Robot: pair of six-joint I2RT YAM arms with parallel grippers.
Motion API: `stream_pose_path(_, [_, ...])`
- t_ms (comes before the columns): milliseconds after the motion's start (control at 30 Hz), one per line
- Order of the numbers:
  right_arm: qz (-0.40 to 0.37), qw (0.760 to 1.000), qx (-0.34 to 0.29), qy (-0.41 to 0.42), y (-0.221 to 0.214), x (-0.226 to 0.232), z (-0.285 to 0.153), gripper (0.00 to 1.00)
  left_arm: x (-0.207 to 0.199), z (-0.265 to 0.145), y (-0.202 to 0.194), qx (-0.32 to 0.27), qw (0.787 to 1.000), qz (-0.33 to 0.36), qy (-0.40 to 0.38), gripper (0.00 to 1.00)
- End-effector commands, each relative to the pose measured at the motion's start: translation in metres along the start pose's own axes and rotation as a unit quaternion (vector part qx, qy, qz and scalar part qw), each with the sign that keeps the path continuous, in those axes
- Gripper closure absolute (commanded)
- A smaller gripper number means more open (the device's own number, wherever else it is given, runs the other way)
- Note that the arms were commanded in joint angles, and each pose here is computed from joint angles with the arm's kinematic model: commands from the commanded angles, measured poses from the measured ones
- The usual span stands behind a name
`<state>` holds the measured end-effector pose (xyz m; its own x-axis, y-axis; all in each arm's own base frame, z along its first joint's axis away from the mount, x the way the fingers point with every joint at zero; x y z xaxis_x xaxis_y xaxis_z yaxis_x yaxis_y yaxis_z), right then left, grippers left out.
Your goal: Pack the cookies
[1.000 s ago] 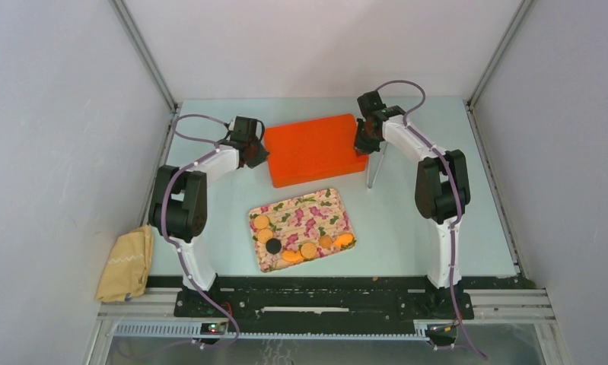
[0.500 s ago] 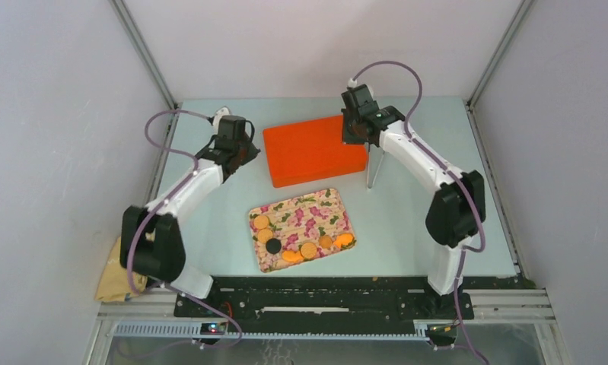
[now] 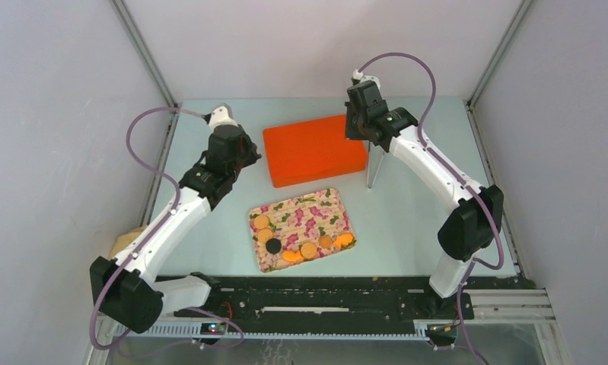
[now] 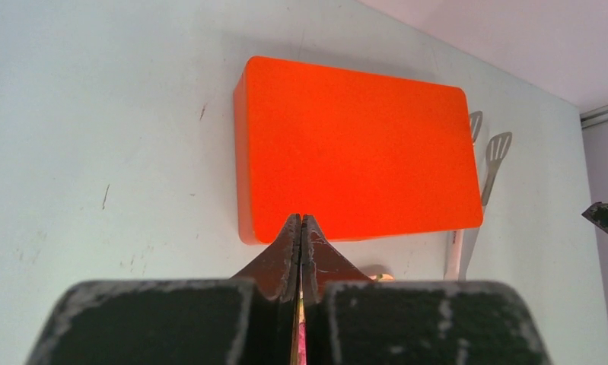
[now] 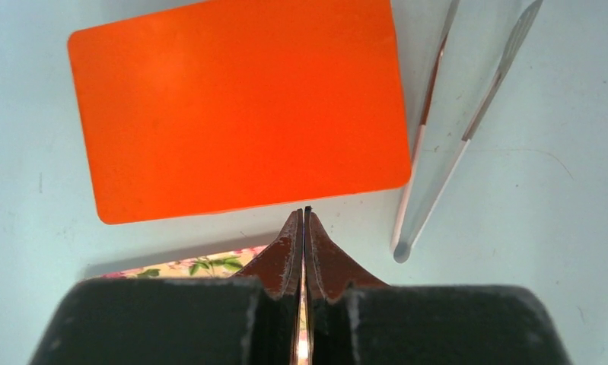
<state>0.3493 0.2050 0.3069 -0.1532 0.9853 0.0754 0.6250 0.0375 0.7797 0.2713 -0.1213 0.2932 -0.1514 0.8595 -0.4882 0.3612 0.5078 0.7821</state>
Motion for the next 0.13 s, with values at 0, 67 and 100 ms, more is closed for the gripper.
stream_pose_path(0, [-0.019, 0.999, 0.000, -0.034, -0.0037, -0.0028, 0.0016, 0.93, 0.0049, 0.0049, -0.0053, -0.002, 1.000, 0.015, 0.009, 0.98])
stream_pose_path(67, [-0.021, 0.999, 0.013, -0.031, -0.0073, -0.0028, 0.0070, 0.93, 0.0051, 0.0062, -0.0062, 0.000, 1.000, 0.017, 0.011, 0.98])
stream_pose_path(100, [-0.017, 0.999, 0.017, -0.029, -0.0080, -0.0032, 0.0077, 0.93, 0.0053, 0.0062, -0.0062, 0.000, 1.000, 0.017, 0.012, 0.98])
Point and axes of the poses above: each gripper's point midway between its finger pads, its own z axis out along the fingers, its own x axis along the line the jaws close on, y = z × x, the point moved 10 cm from there along -z, back along the fingers, and after that the axes turned 6 degrees about -z, right-handed, at the moved point
